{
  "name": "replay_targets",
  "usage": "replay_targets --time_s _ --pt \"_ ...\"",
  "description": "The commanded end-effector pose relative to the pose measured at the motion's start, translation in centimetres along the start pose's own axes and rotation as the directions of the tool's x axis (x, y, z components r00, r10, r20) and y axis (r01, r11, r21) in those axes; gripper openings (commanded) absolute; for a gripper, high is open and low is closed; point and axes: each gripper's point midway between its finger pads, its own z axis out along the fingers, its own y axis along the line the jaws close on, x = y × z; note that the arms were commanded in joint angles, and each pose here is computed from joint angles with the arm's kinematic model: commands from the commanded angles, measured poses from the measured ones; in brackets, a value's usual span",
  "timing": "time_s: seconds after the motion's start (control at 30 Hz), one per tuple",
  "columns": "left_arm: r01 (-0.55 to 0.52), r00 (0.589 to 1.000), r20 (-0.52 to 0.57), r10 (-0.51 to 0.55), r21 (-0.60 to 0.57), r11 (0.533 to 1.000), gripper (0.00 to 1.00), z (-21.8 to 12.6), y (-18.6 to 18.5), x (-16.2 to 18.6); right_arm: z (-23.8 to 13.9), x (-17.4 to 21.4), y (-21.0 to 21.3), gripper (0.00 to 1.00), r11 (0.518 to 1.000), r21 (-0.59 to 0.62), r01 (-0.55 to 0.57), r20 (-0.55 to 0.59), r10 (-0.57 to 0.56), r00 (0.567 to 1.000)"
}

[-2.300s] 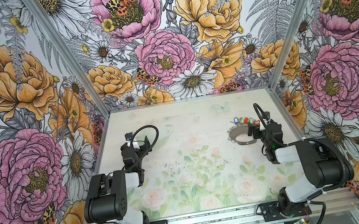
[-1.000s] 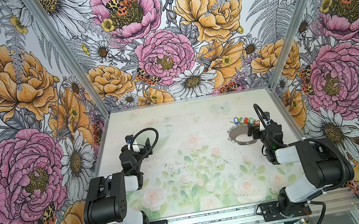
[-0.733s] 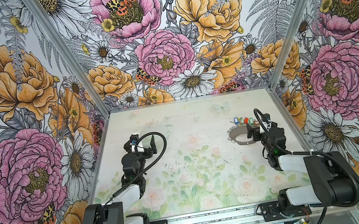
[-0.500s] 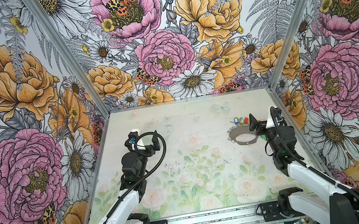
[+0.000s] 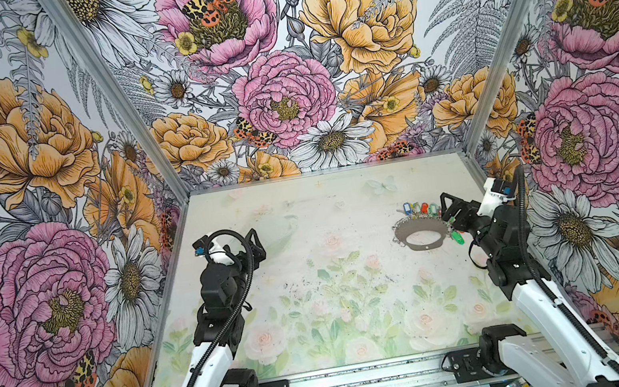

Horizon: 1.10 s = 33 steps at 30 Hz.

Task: Put the keys on the keyring
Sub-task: 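Reach the right gripper to the metal key plate and grasp its edge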

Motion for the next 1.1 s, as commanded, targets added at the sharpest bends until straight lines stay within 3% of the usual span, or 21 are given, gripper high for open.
replay_targets --time_s 0.0,0.17,0.4,0.83,1.07 --pt "-0.024 0.994 -0.106 0.026 0.018 1.0 0.99 0.3 -0.9 2.0 0.9 2.9 -1.9 0.99 0.994 0.108 -0.014 -0.168 0.032 0.985" --pt "-0.171 0.954 -0.244 0.174 0.03 0.985 0.99 0.5 -2.6 5.8 2.9 7.6 -2.9 1.0 0.985 0.17 0.016 -0.371 0.048 0.927" --pt "-0.33 0.902 -0.272 0.334 0.06 0.942 0.99 -0.6 -3.6 8.3 5.9 11.4 -1.4 0.99 0.984 0.151 0.096 -0.515 -0.005 0.857" --pt "-0.315 0.922 -0.211 0.324 0.075 0.946 0.99 -1.5 -3.7 7.4 11.5 17.4 -0.1 1.0 0.983 0.147 0.11 -0.675 0.019 0.737" --pt "-0.322 0.918 -0.221 0.329 0.069 0.944 0.99 -1.3 -3.6 7.6 12.1 20.8 0.0 0.99 0.98 0.154 0.122 -0.731 0.03 0.682"
